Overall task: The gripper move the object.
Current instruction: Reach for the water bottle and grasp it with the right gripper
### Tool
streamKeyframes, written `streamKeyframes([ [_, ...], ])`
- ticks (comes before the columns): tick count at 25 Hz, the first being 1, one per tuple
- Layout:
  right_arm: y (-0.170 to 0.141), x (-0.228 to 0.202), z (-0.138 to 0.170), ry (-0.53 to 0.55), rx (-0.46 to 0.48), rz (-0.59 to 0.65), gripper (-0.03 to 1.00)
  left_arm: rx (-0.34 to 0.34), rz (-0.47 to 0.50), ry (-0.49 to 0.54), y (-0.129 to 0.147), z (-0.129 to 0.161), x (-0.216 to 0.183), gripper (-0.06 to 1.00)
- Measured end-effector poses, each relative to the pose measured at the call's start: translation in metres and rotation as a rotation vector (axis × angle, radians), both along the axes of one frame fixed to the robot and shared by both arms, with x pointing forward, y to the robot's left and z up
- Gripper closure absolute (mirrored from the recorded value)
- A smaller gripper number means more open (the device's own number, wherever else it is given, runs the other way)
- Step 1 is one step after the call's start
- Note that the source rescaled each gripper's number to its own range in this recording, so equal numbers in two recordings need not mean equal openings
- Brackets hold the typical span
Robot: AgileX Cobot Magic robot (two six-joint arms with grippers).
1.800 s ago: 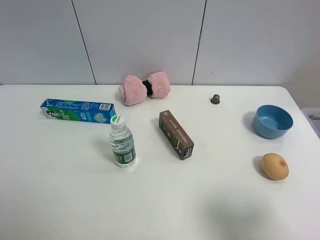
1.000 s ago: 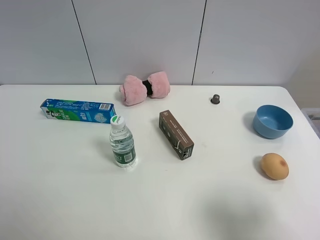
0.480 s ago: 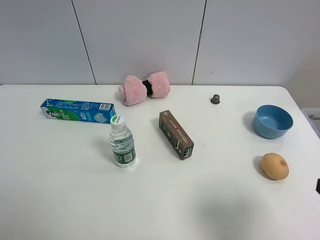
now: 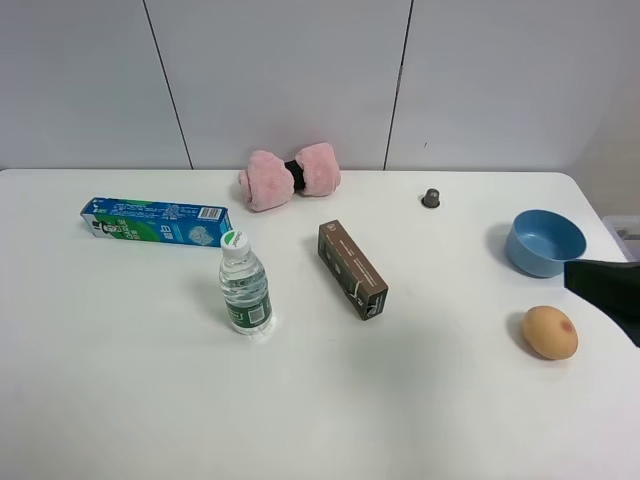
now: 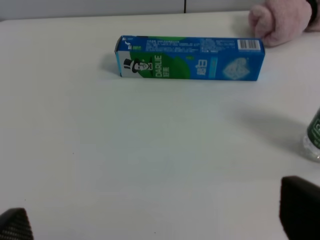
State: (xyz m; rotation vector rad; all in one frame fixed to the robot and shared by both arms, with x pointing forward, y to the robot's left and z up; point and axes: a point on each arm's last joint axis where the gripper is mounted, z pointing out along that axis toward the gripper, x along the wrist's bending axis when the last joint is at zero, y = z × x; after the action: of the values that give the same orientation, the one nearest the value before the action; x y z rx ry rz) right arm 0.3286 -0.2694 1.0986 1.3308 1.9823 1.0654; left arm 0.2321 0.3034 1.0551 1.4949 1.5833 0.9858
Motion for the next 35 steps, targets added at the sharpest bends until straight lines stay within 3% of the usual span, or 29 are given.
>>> streamKeyframes([
  [6,0.005,0.030,-0.011,0.066,-0.091,0.124,-0.03,0.000,0.000,0.000,0.000,0.000,0.000,-0.06],
  [10,0.020,0.046,-0.017,0.051,-0.128,0.236,-0.03,0.000,0.000,0.000,0.000,0.000,0.000,-0.06],
  [18,0.078,0.080,-0.038,0.003,-0.122,0.400,-0.03,0.000,0.000,0.000,0.000,0.000,0.000,-0.06],
  [24,0.120,0.085,-0.066,0.051,-0.155,0.499,-0.03,0.000,0.000,0.000,0.000,0.000,0.000,-0.06],
  [32,0.141,0.090,-0.082,0.098,-0.101,0.452,-0.03,0.000,0.000,0.000,0.000,0.000,0.000,-0.06],
  [35,0.146,0.091,-0.091,0.114,-0.138,0.474,-0.03,0.000,0.000,0.000,0.000,0.000,0.000,-0.06],
])
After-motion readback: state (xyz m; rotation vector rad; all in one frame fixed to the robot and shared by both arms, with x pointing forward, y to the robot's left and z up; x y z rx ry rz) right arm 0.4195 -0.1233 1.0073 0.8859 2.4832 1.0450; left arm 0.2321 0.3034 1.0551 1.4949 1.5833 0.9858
